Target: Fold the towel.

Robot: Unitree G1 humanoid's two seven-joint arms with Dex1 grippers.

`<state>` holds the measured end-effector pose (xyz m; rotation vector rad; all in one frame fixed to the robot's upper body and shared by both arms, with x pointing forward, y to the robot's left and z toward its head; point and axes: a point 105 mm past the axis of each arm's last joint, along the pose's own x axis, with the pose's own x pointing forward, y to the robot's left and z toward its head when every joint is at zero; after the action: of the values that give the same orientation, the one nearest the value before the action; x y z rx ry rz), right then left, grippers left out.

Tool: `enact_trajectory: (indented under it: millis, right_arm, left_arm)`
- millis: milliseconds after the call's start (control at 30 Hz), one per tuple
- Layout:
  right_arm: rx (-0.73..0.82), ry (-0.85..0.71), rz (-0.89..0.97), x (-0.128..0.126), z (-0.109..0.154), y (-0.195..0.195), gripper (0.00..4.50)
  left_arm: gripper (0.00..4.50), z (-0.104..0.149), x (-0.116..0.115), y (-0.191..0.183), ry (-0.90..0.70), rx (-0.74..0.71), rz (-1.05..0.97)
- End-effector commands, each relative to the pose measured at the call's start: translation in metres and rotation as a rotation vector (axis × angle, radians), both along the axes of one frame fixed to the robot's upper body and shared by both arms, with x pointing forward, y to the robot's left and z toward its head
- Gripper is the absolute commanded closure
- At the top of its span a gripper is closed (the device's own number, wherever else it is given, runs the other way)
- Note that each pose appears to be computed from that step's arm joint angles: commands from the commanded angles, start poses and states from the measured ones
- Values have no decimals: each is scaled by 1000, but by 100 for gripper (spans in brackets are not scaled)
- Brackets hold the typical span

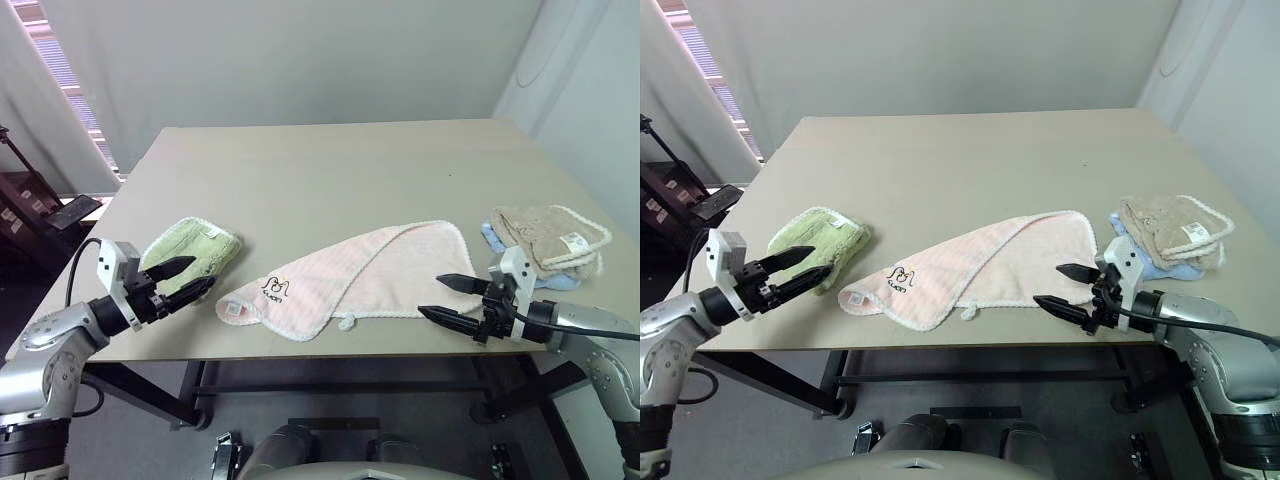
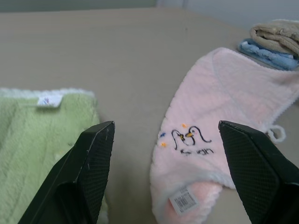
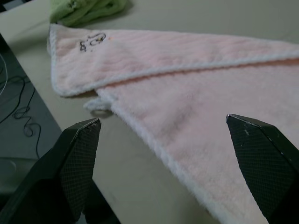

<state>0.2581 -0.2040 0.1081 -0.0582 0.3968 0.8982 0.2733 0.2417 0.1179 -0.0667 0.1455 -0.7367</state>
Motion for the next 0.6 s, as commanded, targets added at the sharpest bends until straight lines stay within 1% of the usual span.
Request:
enact_trajectory:
  millis: [33,100,233,367,433,467,533,600]
  right_arm:
    - [6,-56,33,6,16,3,2]
    - [45,-87,33,10,23,5,2]
    - [101,-103,-39,21,31,9,2]
    - [120,-102,-87,30,37,10,2]
    - [64,-87,-191,49,29,10,2]
    - [39,-93,-250,58,26,4,2]
    - [36,-125,-382,77,25,-7,2]
    - [15,-149,-454,90,18,-8,2]
  left_arm:
    - [75,14,2,-5,-76,11,-4]
    - [75,15,3,-9,-79,-3,-11]
    - [75,15,2,-14,-79,-6,-35]
    - [75,15,4,-22,-83,-12,-53]
    - [75,11,5,-28,-80,-16,-82]
    - [75,10,6,-35,-82,-22,-98]
    - [75,12,11,-44,-90,-47,-109]
    - [75,13,16,-48,-99,-54,-114]
